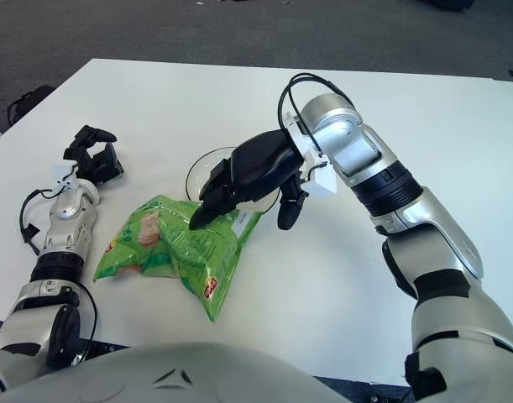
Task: Put the snack into the plate.
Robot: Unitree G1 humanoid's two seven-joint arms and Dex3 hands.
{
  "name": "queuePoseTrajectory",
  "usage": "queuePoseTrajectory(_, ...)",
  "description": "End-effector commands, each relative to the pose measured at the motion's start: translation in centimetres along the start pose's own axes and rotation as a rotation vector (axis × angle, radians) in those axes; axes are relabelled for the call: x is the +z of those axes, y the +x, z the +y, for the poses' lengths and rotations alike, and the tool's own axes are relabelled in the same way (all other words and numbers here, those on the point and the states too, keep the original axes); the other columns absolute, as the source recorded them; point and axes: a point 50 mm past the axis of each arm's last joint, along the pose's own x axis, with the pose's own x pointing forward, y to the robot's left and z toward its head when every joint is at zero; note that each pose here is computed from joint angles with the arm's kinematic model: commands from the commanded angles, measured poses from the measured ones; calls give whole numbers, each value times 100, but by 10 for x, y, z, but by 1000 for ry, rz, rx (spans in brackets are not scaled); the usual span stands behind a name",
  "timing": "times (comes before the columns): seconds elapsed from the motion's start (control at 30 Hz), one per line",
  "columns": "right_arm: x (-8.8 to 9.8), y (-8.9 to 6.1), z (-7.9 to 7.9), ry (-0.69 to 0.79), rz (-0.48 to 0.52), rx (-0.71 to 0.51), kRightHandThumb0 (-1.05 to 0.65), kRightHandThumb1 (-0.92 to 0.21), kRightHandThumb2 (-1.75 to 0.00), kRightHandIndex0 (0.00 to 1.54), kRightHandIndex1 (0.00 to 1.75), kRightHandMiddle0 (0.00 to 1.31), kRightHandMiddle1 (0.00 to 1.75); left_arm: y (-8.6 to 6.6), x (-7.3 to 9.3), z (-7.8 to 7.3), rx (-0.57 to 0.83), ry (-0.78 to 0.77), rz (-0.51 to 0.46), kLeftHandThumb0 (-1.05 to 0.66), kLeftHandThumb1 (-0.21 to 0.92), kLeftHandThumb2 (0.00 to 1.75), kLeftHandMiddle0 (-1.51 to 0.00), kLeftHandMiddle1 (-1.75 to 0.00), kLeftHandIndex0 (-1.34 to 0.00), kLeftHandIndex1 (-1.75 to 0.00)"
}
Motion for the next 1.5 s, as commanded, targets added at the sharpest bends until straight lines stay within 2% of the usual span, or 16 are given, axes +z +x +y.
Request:
queuePoseTrajectory(0.0,0,2,-5,-41,23,12,-17,-59,-121,23,4,0,35,-19,-28,-4,7,-19,105,-42,53,105,-106,-175,-45,-175)
queuePoseTrajectory(0.13,-2,12,-5,-25,30,-3,-21,-59,-118,24,4,0,36,-19,-28,-4,5,-22,107,-42,53,104,-106,-175,-44,-175)
queuePoseTrajectory(0.33,-7,23,-8,-50,52,-27,-33,-63,-101,26,4,0,38,-19,-28,-4,5,-23,110,-41,53,104,-106,-175,-44,-175)
queuePoseTrajectory(0.5,-9,27,-10,-48,79,-53,-39,-68,-92,29,5,0,41,-18,-28,-5,8,-16,108,-41,54,104,-106,-175,-44,-175)
queuePoseTrajectory(0.73,-11,35,-17,-20,115,-48,-39,-70,-89,32,6,0,46,-19,-27,-5,11,-19,107,-41,54,104,-106,-175,-44,-175)
queuePoseTrajectory(0.9,-10,52,-28,9,97,-18,-38,-75,-89,33,6,0,55,-18,-28,-4,29,-22,115,-41,54,103,-103,-175,-44,-175)
queuePoseTrajectory(1.07,-9,65,-38,24,91,-21,-35,-74,-89,33,7,0,64,-17,-27,-3,42,-27,113,-41,54,104,-103,-175,-44,-175)
queuePoseTrajectory(1.47,-13,66,-39,127,119,-73,-33,-72,-91,34,7,0,70,-14,-26,9,98,-38,108,-43,49,110,-107,-175,-48,-175)
